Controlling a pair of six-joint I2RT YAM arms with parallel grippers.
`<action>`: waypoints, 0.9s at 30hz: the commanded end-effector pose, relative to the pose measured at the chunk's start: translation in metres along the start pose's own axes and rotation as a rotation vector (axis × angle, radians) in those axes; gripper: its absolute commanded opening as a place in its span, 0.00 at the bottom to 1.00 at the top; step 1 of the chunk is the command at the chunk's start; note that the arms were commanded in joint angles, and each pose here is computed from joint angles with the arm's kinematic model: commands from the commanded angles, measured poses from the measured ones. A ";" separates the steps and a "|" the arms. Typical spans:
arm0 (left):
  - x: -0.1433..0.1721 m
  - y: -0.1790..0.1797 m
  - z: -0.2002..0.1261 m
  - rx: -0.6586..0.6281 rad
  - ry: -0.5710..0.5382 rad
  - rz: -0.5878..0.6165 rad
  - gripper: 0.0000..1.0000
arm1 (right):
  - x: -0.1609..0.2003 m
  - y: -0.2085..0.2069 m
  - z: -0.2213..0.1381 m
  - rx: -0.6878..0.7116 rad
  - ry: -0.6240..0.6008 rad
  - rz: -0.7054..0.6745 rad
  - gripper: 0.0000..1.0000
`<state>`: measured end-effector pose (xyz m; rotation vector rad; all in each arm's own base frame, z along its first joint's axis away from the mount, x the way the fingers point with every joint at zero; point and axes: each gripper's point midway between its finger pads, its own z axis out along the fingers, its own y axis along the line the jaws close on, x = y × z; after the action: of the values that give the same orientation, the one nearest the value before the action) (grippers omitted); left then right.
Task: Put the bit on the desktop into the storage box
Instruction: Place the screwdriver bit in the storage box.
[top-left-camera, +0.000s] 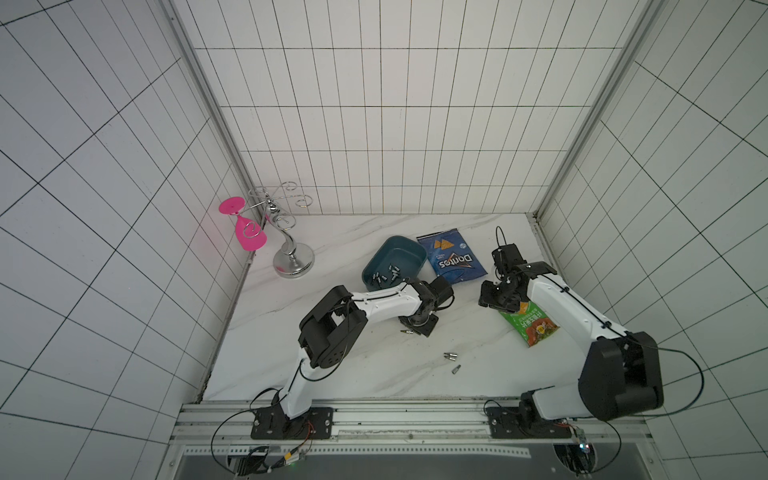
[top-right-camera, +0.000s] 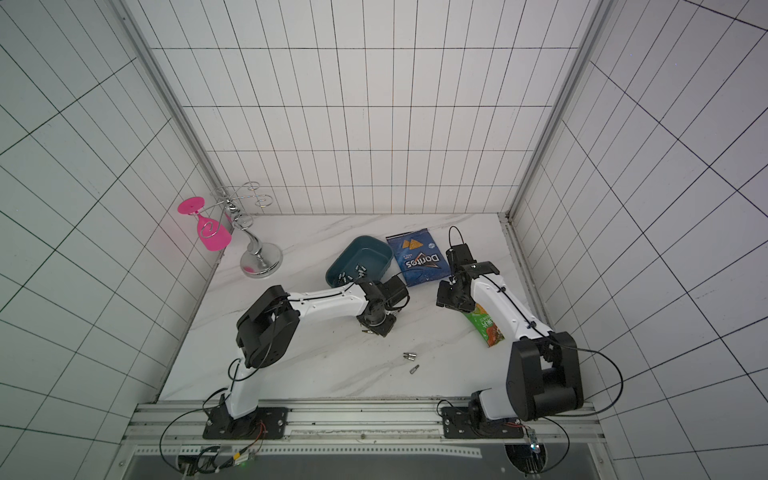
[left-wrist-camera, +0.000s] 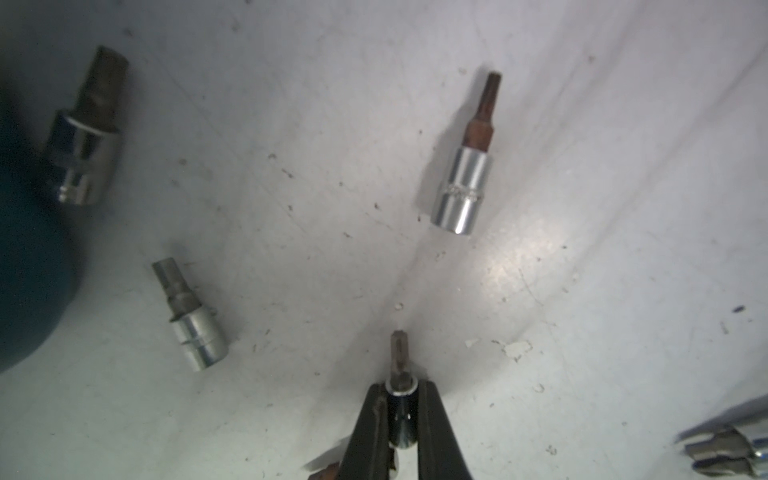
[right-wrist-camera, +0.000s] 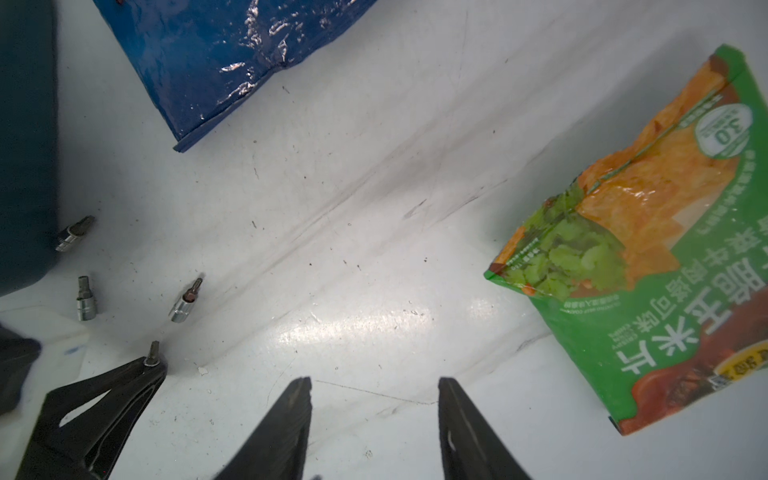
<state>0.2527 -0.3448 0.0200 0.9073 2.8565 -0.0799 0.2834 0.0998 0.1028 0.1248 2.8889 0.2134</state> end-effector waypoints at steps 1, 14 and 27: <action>-0.002 -0.005 0.006 0.005 0.008 0.008 0.00 | 0.009 0.004 0.006 -0.010 0.020 -0.004 0.52; -0.042 0.015 -0.100 -0.011 -0.158 -0.032 0.00 | 0.024 0.008 0.008 -0.062 -0.014 -0.005 0.53; -0.108 0.116 -0.129 -0.134 -0.276 -0.180 0.00 | 0.025 0.036 0.008 -0.105 0.025 -0.158 0.54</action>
<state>0.3775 -0.3041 0.1844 0.5420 2.6253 -0.1130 0.2621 0.1267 0.0903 -0.0291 2.8899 0.3291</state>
